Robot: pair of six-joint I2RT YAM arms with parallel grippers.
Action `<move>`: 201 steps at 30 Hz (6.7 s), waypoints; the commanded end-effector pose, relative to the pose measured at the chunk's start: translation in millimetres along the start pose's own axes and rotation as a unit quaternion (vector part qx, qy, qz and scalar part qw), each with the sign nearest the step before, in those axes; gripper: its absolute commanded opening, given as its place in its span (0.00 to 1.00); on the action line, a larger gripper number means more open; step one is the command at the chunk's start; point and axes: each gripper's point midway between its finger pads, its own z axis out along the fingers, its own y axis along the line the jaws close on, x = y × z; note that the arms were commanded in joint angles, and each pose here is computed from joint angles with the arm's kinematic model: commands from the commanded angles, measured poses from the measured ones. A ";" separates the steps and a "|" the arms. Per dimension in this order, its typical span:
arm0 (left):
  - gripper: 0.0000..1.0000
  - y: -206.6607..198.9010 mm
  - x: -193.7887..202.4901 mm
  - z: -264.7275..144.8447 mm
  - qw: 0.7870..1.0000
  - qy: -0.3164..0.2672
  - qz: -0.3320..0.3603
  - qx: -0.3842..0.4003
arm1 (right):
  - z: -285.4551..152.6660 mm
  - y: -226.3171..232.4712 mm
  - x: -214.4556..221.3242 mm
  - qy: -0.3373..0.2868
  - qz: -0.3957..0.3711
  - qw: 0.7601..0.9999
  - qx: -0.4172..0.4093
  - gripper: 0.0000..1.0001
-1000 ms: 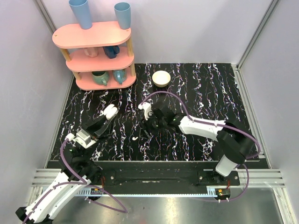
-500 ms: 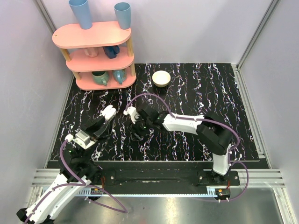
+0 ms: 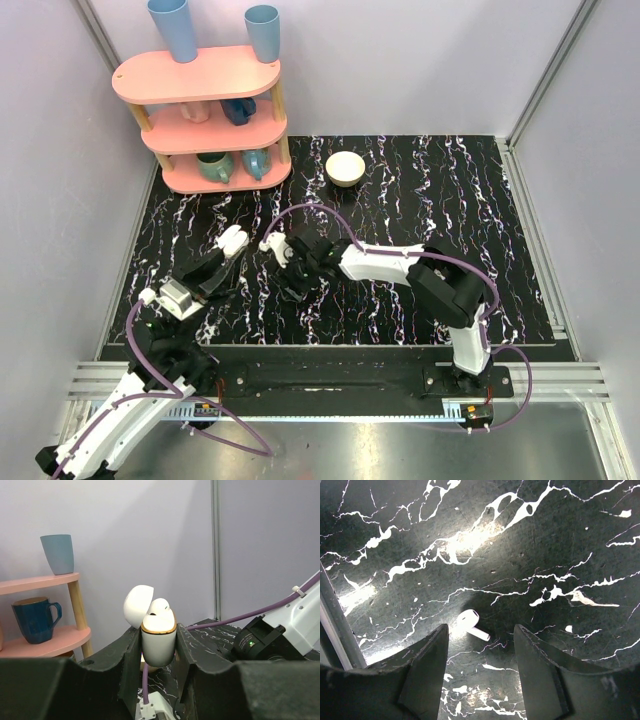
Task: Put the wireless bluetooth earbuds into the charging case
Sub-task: Adjust the left earbud at the center of the board, then pick up the left earbud from the center of the board.
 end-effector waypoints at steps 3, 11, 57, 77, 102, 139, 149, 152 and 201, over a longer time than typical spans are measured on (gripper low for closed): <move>0.00 4.1 -11.3 2.5 1.000 -0.024 -0.005 -0.012 | 6.4 5.0 -22.8 -0.021 -0.026 0.999 0.001 0.62; 0.00 4.7 -9.7 2.1 1.000 -0.023 -0.005 -0.014 | 10.4 4.8 -17.9 -0.009 -0.028 1.000 0.005 0.59; 0.00 0.4 -6.8 8.0 1.000 -0.021 -0.012 -0.005 | -8.4 -52.0 -11.3 -0.032 0.100 0.982 0.156 0.38; 0.00 2.9 -6.1 5.8 1.000 -0.021 -0.008 -0.011 | -50.7 -57.9 -43.6 -0.110 0.369 0.891 0.240 0.60; 0.00 8.5 -9.4 1.2 0.999 -0.029 -0.003 -0.025 | -36.0 -41.8 -26.3 -0.077 0.575 0.754 0.308 0.60; 0.00 12.7 -15.9 -3.2 0.999 -0.039 -0.002 -0.035 | -0.1 -22.4 17.9 0.013 0.671 0.681 0.292 0.40; 0.00 12.6 -14.7 -3.3 0.999 -0.037 -0.001 -0.035 | -2.8 -31.1 24.2 0.005 0.673 0.672 0.308 0.43; 0.00 12.0 -14.3 -2.9 0.999 -0.037 -0.002 -0.034 | -2.5 -34.0 26.2 0.007 0.673 0.670 0.312 0.41; 0.00 9.8 -9.5 0.6 0.999 -0.027 -0.003 -0.029 | -84.2 -68.2 -49.2 -0.196 0.455 0.818 0.293 0.00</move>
